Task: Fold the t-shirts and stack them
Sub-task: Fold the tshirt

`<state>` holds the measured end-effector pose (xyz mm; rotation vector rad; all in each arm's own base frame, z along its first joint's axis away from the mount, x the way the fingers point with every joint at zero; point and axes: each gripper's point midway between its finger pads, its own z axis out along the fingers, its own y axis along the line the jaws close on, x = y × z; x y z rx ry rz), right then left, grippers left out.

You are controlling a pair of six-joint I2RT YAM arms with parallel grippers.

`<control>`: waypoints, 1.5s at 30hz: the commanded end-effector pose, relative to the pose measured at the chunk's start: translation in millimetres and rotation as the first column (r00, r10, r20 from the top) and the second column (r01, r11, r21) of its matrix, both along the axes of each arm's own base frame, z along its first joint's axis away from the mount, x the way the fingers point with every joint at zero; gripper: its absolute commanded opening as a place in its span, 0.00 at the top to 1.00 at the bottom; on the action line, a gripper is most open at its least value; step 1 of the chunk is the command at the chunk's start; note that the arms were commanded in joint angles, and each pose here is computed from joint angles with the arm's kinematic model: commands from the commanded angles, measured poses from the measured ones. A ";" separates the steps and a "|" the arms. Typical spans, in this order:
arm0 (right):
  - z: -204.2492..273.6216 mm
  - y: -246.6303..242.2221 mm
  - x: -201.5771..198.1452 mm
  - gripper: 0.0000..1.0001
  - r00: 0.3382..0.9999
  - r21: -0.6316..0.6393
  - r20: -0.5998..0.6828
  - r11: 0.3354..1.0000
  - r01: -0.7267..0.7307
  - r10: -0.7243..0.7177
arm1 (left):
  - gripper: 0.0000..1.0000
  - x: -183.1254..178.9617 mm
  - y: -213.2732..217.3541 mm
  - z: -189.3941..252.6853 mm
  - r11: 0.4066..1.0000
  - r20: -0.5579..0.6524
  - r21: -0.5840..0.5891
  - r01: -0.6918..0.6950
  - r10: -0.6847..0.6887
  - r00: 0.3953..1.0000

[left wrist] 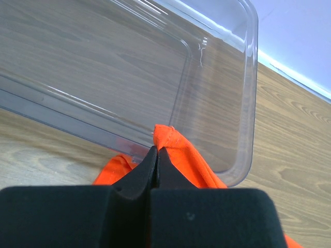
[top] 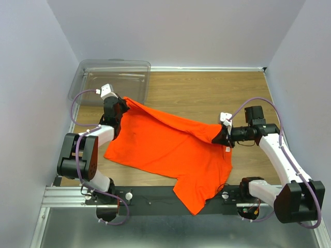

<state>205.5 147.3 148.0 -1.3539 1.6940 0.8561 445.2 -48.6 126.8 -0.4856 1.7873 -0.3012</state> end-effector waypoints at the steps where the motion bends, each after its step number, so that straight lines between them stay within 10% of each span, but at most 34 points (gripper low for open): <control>1: -0.3 -2.2 -2.8 0.93 1.000 -0.027 0.012 1.000 -0.002 0.002 | 1.00 -12.2 10.6 -24.5 0.999 -0.089 0.012 -0.036 0.037 0.995; 13: 1.3 -8.3 0.4 0.94 0.998 -0.067 0.053 0.997 0.026 -0.022 | 0.44 -34.8 24.0 -19.0 0.991 -0.095 -0.058 -0.124 0.118 0.988; 45: -14.1 -5.0 -20.9 0.93 0.997 -0.116 0.027 0.991 -0.066 0.069 | 0.32 -91.0 31.2 31.3 0.986 0.050 -0.161 -0.052 0.060 0.997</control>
